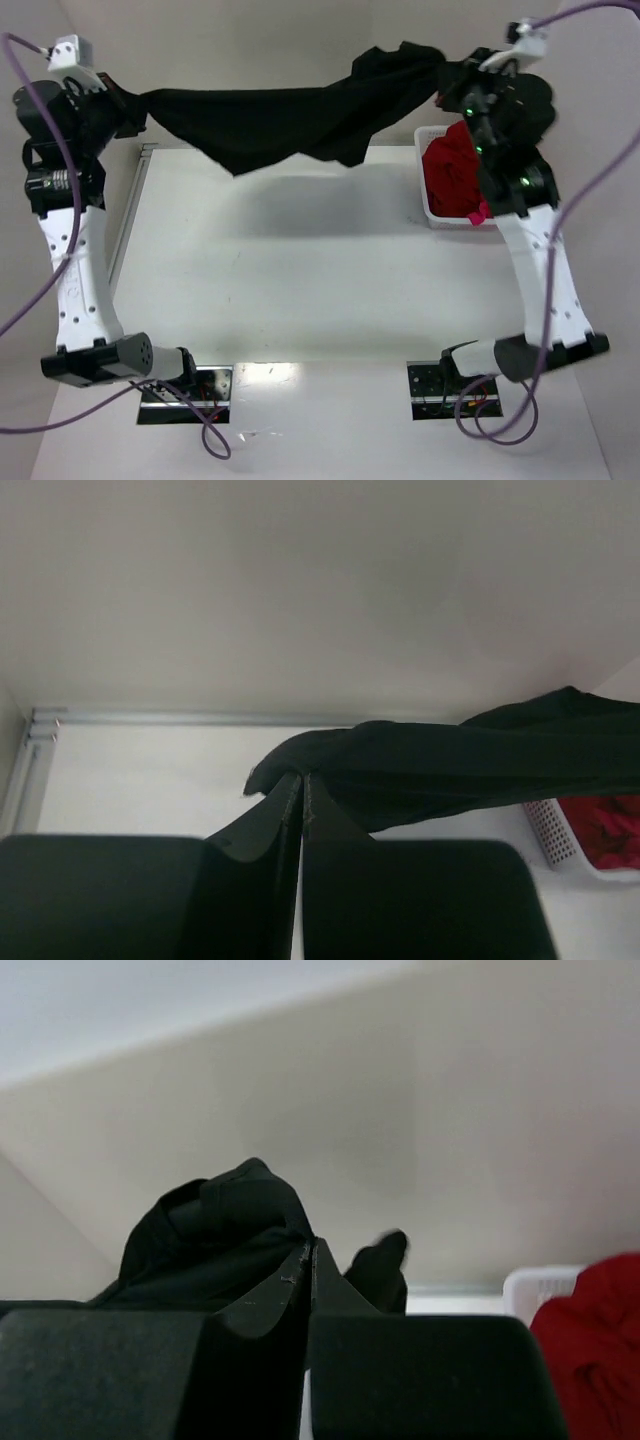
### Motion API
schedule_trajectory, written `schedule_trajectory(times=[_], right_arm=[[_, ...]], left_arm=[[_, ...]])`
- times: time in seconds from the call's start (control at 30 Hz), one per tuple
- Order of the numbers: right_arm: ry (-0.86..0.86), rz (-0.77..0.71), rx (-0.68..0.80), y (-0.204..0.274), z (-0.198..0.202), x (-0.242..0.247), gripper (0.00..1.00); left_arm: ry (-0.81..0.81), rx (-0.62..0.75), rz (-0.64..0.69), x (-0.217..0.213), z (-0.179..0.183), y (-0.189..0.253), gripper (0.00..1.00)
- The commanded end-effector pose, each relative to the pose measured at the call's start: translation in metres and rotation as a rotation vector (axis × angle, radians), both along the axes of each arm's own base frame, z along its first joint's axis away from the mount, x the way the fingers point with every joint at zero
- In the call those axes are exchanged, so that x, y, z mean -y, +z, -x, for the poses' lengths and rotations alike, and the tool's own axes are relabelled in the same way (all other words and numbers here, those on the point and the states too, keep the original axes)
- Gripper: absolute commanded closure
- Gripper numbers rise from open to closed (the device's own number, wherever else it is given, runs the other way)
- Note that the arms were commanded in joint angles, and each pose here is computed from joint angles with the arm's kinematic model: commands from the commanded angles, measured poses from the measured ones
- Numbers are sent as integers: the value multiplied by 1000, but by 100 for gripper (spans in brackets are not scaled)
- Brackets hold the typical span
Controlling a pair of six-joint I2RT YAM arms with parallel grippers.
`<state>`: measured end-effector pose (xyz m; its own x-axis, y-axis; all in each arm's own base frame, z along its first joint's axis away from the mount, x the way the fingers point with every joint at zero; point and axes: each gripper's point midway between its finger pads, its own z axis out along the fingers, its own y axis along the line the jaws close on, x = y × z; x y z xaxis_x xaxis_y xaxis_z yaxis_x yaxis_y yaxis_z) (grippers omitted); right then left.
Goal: Fold and stack the t-shirts
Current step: Flatten out the tshirt
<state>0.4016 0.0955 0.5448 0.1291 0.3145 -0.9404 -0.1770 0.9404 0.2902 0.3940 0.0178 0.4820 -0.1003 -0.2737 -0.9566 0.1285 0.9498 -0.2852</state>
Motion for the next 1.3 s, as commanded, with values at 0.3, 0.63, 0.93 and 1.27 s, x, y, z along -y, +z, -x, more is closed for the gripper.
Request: schedule_trajectory(times=[0.3, 0.63, 0.93, 1.27], right_arm=[[0, -46, 54, -3, 83, 18, 100], [-1, -29, -15, -27, 98, 23, 100], [117, -14, 52, 9, 136, 12, 100], [128, -6, -215, -72, 83, -7, 100]], left_arm=[[40, 106, -5, 10, 67, 34, 100], [98, 87, 21, 7, 89, 38, 100], [48, 49, 21, 23, 119, 25, 100], [-40, -184, 133, 34, 94, -54, 100]])
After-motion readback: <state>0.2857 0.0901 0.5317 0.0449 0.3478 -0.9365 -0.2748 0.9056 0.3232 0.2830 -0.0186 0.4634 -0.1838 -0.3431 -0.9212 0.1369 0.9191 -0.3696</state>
